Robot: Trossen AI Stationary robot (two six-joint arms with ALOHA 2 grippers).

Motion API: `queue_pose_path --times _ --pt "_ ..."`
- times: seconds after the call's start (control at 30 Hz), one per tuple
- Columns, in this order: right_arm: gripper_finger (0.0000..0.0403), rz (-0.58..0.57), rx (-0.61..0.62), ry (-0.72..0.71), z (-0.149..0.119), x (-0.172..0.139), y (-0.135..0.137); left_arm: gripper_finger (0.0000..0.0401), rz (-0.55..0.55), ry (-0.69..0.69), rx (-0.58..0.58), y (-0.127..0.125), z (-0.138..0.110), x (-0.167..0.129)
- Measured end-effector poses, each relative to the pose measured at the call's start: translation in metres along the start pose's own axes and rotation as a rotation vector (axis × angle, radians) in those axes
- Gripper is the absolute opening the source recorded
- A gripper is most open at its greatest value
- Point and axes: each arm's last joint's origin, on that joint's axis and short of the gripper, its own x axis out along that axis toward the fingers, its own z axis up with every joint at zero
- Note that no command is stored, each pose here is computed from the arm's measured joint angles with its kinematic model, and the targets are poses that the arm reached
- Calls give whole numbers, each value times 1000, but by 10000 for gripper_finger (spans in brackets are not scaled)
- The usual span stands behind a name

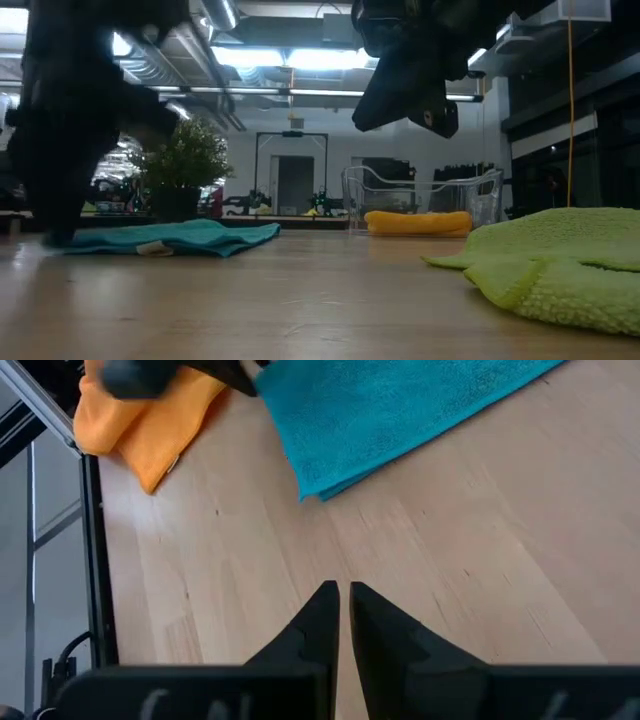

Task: Fold microfiber towels
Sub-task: Fold the blue microfiber cloth

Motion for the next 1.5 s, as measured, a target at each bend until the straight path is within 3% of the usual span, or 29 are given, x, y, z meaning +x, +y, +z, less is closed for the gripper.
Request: queue_pose_path --times 0.23,0.4,0.67,0.97,1.23,1.5 --pt "32 -7 -3 19 -1 0 -1 135 -93 -73 0 -21 4 -45" --pt "32 -40 -8 54 -5 0 -4 135 -91 -128 -32 -23 11 -50" --pt "32 -93 46 119 -11 -1 -10 135 -4 -61 -78 -3 10 -27" --pt "32 -92 62 119 -11 -1 -10 135 -60 -55 -109 1 7 -11" --pt "32 -89 64 116 -10 -1 -9 135 18 -34 -133 9 5 10" --pt "32 -88 66 115 -10 -1 -9 135 -121 21 -158 -10 9 24"
